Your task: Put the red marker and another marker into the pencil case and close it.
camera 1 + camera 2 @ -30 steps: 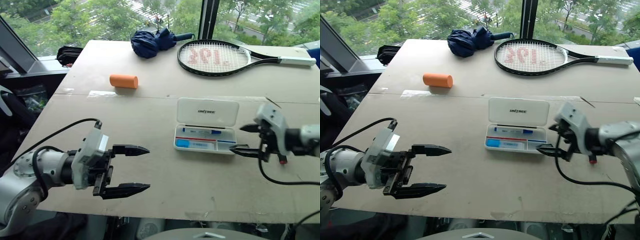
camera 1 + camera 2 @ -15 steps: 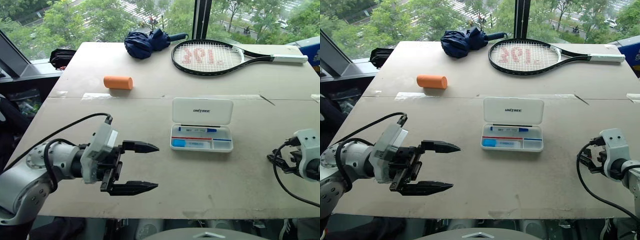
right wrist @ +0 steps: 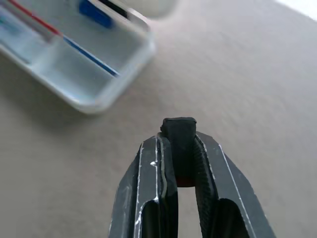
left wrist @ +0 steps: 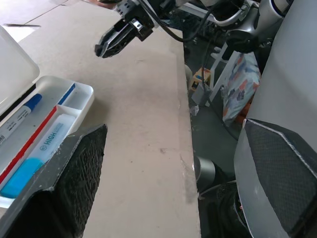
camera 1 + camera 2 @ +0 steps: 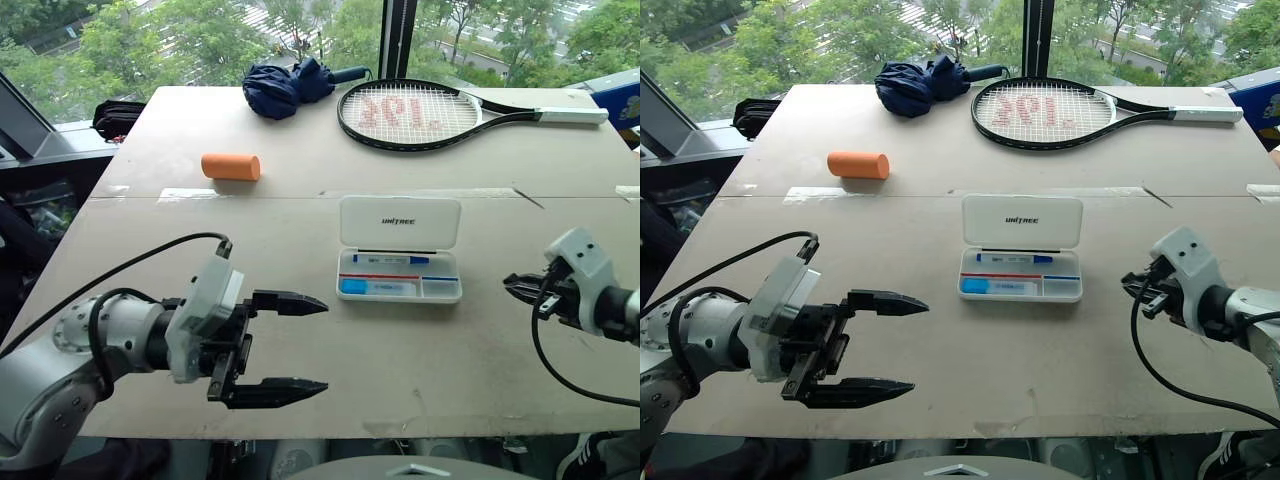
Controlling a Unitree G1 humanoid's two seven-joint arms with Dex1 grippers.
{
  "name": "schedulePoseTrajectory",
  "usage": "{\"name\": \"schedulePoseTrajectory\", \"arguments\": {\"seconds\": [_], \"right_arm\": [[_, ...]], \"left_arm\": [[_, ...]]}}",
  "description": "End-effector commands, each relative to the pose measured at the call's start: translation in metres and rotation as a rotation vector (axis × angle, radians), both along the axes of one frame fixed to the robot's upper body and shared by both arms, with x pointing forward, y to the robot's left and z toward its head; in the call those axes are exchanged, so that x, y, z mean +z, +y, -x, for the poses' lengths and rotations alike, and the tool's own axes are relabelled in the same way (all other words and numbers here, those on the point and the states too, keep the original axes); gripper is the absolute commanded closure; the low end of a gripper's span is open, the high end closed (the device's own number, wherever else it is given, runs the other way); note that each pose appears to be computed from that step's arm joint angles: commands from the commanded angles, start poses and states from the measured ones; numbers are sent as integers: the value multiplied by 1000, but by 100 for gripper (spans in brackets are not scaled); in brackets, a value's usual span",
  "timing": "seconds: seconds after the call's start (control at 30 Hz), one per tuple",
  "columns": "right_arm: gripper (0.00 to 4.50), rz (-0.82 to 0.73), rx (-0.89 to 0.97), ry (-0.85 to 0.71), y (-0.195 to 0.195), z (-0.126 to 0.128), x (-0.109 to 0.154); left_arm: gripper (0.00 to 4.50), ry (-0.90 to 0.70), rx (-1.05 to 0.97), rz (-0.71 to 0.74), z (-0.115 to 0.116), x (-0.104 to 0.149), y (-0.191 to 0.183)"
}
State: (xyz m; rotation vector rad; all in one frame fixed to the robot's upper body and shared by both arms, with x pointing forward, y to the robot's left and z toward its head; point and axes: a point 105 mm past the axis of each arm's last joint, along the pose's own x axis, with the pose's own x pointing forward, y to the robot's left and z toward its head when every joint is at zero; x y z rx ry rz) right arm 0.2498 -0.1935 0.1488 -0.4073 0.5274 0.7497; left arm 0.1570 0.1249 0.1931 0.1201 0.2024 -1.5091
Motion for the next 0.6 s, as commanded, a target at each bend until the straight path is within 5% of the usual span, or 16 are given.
{"name": "schedulePoseTrajectory", "arguments": {"seconds": [0.03,0.47,0.6], "right_arm": [[448,76,314,-41,41,-1,5],[448,235,525,-23,49,-26,-17],[281,231,534,-38,48,-27,-13]], "left_arm": [[0,-57,-35,-5,21,17,-9],[0,-44,24,-8,40,42,-9],[0,-40,43,-17,39,41,-7]]}}
